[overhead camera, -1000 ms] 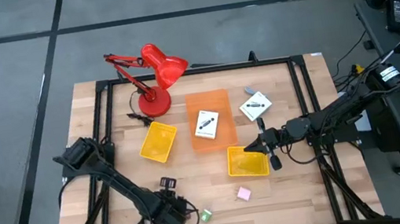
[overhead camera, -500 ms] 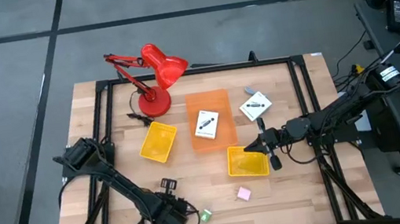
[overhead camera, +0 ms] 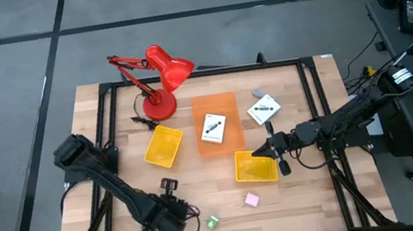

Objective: Pick and place items into bin
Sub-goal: Put the pink charger cable into the left yellow bin

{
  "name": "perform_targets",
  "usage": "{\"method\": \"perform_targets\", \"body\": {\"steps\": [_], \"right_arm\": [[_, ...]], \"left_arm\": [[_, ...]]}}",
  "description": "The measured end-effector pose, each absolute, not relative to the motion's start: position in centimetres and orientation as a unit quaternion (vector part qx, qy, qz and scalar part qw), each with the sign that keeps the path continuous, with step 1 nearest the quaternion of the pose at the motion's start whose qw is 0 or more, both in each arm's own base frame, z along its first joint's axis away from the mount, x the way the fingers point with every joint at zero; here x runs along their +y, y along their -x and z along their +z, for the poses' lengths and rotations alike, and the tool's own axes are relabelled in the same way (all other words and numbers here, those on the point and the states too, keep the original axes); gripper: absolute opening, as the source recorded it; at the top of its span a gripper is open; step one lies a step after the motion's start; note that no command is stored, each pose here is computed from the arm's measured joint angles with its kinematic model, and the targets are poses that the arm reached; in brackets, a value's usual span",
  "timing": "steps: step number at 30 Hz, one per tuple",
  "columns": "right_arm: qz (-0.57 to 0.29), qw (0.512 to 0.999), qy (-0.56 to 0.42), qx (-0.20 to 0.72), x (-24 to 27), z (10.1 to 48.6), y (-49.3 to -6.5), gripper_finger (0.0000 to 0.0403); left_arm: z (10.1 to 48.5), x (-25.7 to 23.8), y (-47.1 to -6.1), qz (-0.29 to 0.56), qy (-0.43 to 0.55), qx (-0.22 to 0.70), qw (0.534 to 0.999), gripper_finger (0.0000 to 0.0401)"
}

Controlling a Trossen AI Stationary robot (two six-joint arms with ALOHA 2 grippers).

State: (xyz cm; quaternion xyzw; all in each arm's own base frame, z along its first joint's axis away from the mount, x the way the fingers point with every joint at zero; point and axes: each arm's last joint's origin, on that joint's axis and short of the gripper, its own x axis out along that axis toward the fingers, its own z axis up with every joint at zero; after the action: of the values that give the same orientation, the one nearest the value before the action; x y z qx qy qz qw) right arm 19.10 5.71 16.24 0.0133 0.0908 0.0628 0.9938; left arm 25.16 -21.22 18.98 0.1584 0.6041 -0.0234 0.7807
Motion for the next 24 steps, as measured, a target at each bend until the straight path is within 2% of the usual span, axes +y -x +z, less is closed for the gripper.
{"method": "perform_targets", "body": {"steps": [7, 14, 24], "right_arm": [[0.063, 0.994, -0.009, 0.091, 5.7, 16.2, -19.1, 0.0], [0.064, 0.994, 0.0, 0.09, 5.7, 16.2, -19.1, 0.0], [0.064, 0.994, -0.001, 0.09, 5.7, 16.2, -19.1, 0.0]], "left_arm": [[22.4, -20.8, -24.3, -0.023, -0.155, 0.544, 0.825, 0.0007], [25.2, -20.4, -23.2, -0.063, -0.136, 0.425, 0.893, 0.0007], [23.7, -17.8, -21.7, -0.09, -0.131, 0.294, 0.942, 0.0007]]}}
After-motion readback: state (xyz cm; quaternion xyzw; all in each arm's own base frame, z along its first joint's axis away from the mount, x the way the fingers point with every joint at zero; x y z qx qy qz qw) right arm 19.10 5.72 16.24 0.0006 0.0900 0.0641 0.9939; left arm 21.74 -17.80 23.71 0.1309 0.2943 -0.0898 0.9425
